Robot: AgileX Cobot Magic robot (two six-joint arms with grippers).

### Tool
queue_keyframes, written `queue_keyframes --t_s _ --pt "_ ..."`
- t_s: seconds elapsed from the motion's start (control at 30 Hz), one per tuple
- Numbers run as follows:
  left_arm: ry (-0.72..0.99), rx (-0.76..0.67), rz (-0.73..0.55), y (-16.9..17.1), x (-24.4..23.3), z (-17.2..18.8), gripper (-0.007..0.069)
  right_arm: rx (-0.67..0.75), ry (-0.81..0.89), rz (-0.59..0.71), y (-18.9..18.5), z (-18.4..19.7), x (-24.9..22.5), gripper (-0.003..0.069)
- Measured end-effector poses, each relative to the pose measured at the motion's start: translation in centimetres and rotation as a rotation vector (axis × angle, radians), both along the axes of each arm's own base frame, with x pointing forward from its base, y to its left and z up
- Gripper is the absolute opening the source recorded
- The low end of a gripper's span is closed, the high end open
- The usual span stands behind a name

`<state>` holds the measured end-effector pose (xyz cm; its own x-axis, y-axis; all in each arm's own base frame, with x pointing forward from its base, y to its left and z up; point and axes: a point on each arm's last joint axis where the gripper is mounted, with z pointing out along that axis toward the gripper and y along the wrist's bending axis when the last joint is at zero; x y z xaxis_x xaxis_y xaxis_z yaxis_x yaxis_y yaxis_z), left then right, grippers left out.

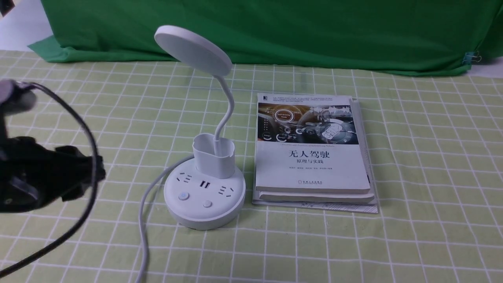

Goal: Turn on the table lamp on the green coffee tablecloth with your hand.
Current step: 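Press the power button on the lamp base to turn the lamp on with the left gripper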

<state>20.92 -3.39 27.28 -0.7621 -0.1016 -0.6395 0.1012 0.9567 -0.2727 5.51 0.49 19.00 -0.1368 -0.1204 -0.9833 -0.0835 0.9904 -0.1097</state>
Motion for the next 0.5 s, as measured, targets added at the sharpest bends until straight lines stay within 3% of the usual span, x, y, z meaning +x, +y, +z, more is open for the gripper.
queue_keyframes --t_s 0.23,0.33,0.37,0.4,0.43,0.5 --pt "0.123 0.065 -0.379 -6.4 2.3 -0.7 0.0221 0.000 0.000 0.000 0.0 0.0 0.0 0.0245" --pt "0.200 0.139 -0.447 -8.4 3.3 -1.7 0.0144 0.000 0.000 0.000 0.0 0.0 0.0 0.0245" --pt "0.217 0.167 -0.459 -8.9 4.0 -2.2 0.0085 0.000 0.000 0.000 0.0 0.0 0.0 0.0245" --pt "0.220 0.170 -0.460 -8.9 4.1 -2.2 0.0085 0.000 0.000 0.000 0.0 0.0 0.0 0.0245" --pt "0.231 0.190 -0.466 -9.3 5.1 -2.6 0.0029 0.000 0.000 0.000 0.0 0.0 0.0 0.0245" --pt "0.230 0.208 -0.464 -9.6 6.2 -2.9 0.0008 0.000 0.000 0.000 0.0 0.0 0.0 0.0245"
